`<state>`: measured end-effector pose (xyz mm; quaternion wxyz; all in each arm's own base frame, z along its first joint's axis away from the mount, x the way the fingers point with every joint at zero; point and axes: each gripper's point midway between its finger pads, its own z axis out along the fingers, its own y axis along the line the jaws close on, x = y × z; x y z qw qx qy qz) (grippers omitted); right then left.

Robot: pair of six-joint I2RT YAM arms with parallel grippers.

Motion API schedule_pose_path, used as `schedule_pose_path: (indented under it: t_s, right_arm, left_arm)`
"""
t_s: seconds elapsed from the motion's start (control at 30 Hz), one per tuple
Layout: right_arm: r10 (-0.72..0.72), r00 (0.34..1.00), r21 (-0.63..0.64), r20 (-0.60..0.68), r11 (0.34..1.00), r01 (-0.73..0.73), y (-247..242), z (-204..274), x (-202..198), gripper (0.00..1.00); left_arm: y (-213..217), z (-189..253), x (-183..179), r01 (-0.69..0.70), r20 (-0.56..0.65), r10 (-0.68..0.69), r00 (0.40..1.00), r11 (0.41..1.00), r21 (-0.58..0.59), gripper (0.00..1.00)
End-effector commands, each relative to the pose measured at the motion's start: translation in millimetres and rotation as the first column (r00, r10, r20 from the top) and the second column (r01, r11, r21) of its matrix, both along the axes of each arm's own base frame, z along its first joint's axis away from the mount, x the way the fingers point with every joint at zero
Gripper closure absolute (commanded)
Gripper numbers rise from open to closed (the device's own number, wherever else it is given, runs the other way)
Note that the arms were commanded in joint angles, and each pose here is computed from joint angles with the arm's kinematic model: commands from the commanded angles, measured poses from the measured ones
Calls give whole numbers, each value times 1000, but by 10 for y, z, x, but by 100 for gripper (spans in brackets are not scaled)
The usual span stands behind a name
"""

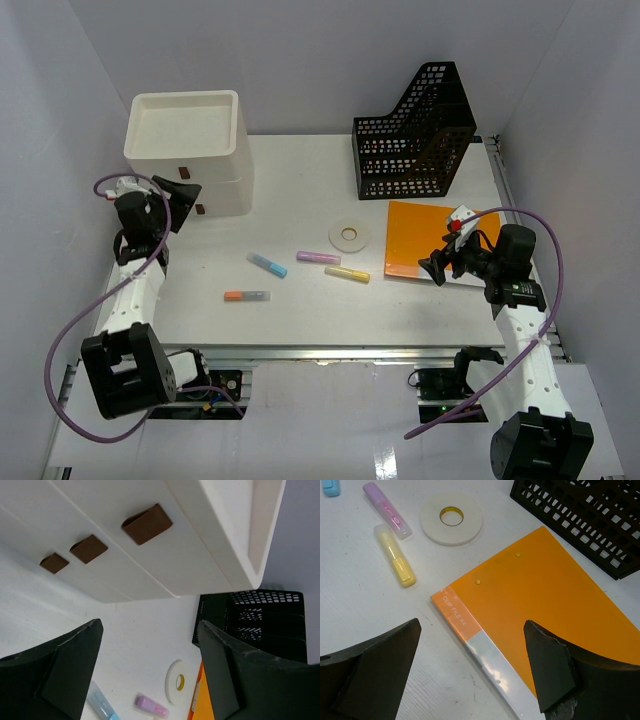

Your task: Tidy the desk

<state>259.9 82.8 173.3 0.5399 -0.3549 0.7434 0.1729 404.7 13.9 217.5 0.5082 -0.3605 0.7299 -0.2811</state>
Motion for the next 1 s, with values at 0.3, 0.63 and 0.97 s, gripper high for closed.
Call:
schedule_pose_path:
  t_s: [0.3, 0.63, 0.97]
  right_arm:
    - [4, 1000, 2, 14, 1000, -4, -2, 11, 22, 10]
    - [-3, 1000, -3, -3, 1000, 3, -19, -39, 38, 10]
    - [-12, 1000, -9, -12, 1000, 12, -39, -69, 55, 10]
  left_arm:
    - [141, -276, 18, 269, 229, -338, 913, 919, 287, 45]
    - [296, -435, 330, 233, 228, -408, 884, 808, 542, 36]
    - [358, -511, 591, 179, 210, -419, 884, 716, 675, 39]
